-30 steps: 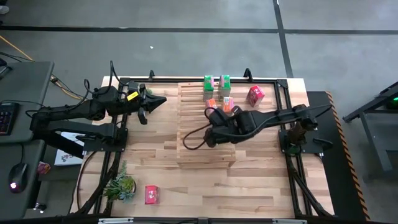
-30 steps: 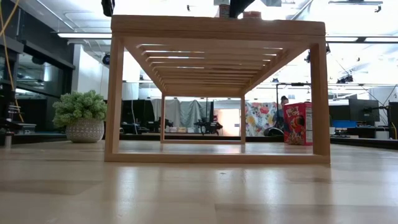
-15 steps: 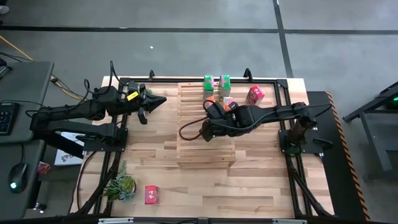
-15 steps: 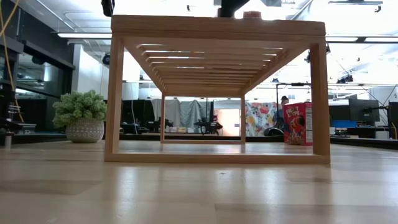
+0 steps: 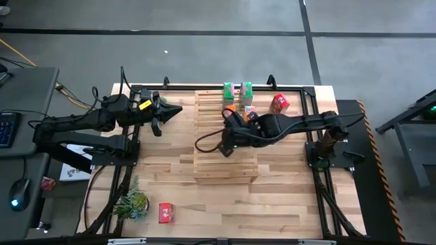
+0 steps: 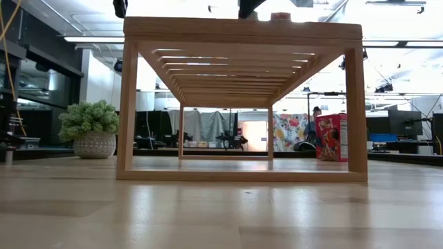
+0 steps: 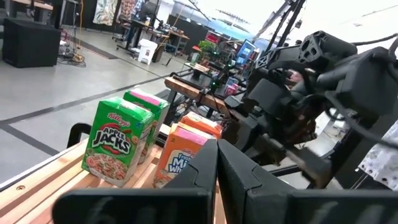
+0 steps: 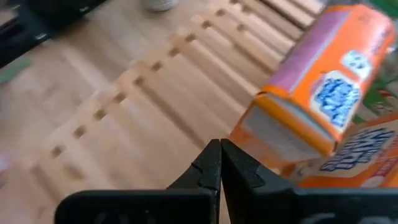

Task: Stack cereal on shelf
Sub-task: Put the top red cereal box on the shelf

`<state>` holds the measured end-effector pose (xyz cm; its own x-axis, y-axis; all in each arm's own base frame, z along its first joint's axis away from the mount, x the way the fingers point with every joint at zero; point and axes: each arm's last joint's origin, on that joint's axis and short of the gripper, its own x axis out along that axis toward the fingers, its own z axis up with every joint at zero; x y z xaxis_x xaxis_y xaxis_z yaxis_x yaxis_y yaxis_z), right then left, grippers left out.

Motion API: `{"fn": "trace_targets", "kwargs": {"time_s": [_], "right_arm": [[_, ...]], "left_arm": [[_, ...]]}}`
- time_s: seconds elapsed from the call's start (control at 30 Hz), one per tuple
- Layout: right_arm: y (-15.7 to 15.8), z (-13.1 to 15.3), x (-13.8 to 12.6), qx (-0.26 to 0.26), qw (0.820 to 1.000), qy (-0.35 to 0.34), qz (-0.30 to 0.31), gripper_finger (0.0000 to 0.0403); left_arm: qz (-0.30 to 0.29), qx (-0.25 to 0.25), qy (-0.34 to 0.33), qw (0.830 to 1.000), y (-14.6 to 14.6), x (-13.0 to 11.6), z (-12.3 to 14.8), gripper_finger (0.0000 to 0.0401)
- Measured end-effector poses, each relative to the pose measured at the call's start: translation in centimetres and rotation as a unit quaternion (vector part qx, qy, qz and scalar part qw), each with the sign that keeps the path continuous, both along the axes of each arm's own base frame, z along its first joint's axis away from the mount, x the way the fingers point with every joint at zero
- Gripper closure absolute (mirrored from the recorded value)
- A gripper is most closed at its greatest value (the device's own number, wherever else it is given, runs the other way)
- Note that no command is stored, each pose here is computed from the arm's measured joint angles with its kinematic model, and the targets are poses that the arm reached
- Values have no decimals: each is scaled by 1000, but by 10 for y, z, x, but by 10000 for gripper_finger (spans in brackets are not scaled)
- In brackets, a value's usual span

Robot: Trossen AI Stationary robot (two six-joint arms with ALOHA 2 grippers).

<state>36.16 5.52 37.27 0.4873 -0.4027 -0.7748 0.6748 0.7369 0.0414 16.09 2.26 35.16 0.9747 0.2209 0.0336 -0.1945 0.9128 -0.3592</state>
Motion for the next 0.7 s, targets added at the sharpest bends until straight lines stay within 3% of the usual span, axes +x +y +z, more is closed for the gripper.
{"fn": "trace_targets", "kwargs": {"time_s": [0.23,0.5,0.7], "right_arm": [[20,24,-27,16,998,-11,67,403],[26,46,-62,31,998,-26,58,403],[20,49,-71,15,999,-26,21,403]], "left_arm": [[0,4,-1,1000,0,0,0,398],[3,6,-2,1000,0,0,1,398],[7,31,7,999,0,2,0,398]]}}
